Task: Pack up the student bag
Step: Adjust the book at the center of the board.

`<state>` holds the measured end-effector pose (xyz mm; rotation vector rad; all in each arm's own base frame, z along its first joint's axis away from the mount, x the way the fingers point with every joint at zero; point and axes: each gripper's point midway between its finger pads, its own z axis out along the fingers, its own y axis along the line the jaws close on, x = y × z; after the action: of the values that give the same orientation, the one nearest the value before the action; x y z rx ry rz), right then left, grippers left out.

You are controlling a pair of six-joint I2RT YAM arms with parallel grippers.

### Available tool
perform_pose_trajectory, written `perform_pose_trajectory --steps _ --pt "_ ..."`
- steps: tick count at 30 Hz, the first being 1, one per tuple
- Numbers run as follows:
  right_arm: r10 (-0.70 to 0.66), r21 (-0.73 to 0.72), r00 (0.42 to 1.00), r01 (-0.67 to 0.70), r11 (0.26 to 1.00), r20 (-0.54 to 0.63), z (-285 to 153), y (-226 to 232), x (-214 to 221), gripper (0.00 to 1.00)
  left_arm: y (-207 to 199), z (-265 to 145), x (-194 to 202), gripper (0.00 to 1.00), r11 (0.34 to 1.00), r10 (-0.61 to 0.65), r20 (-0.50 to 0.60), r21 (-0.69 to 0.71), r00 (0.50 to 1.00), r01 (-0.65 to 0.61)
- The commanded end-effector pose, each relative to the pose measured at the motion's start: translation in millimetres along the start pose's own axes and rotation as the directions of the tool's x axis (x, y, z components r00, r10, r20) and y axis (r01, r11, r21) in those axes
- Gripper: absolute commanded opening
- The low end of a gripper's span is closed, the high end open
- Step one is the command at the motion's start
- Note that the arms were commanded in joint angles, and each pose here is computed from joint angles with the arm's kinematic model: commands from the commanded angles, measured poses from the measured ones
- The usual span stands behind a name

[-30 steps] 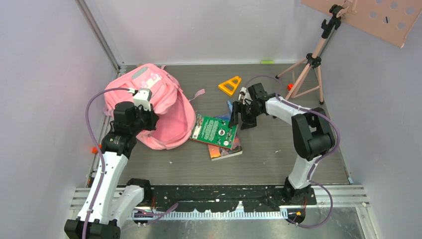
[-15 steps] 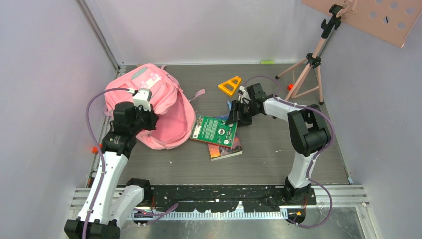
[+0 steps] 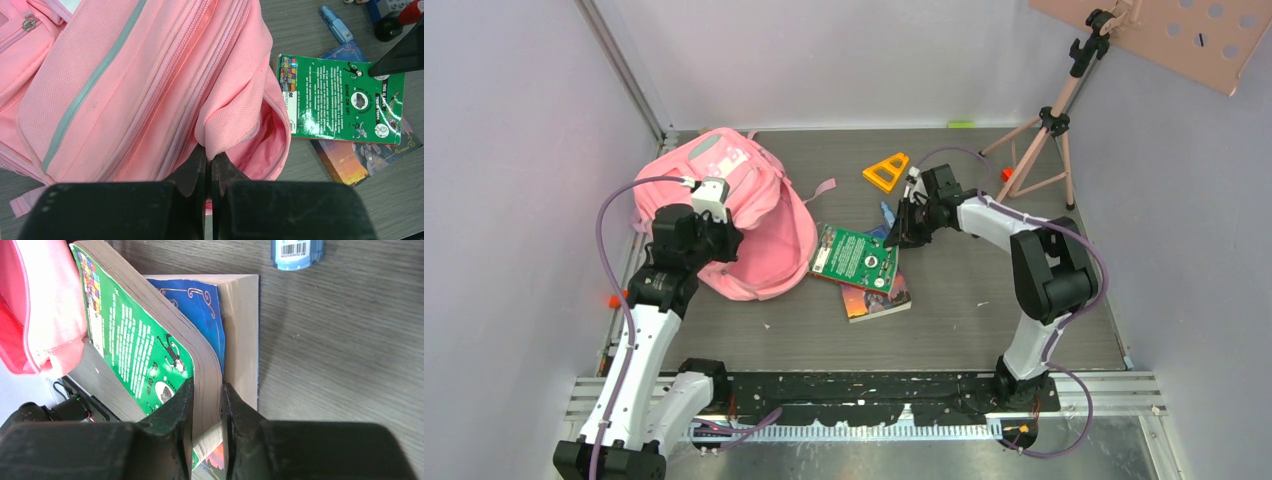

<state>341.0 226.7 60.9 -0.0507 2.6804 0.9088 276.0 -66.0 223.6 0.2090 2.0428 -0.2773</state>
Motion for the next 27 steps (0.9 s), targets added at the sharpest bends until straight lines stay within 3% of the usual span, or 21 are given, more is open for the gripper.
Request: perform_pose_trajectory --steps 1,12,24,27 --pt "-0.039 0.089 0.995 0.031 0.996 0.092 -28 1 -14 0.17 -10 -7 -42 0.0 0.999 0.021 0.152 0.041 0.988 -0.027" --pt "-0.133 0.19 0.975 0.098 0.977 0.178 -82 23 -24 0.11 -11 -9 -43 0.0 0.999 0.02 0.158 0.046 0.987 -0.027" --pt "-0.214 0.349 0.973 0.17 0.922 0.091 -62 27 11 0.31 -12 -10 -44 0.0 0.998 0.019 0.163 0.049 0.987 -0.027" --pt "-0.211 0.35 0.976 0.179 0.919 0.056 -47 30 24 0.31 -12 -10 -43 0.0 0.998 0.019 0.162 0.05 0.987 -0.027"
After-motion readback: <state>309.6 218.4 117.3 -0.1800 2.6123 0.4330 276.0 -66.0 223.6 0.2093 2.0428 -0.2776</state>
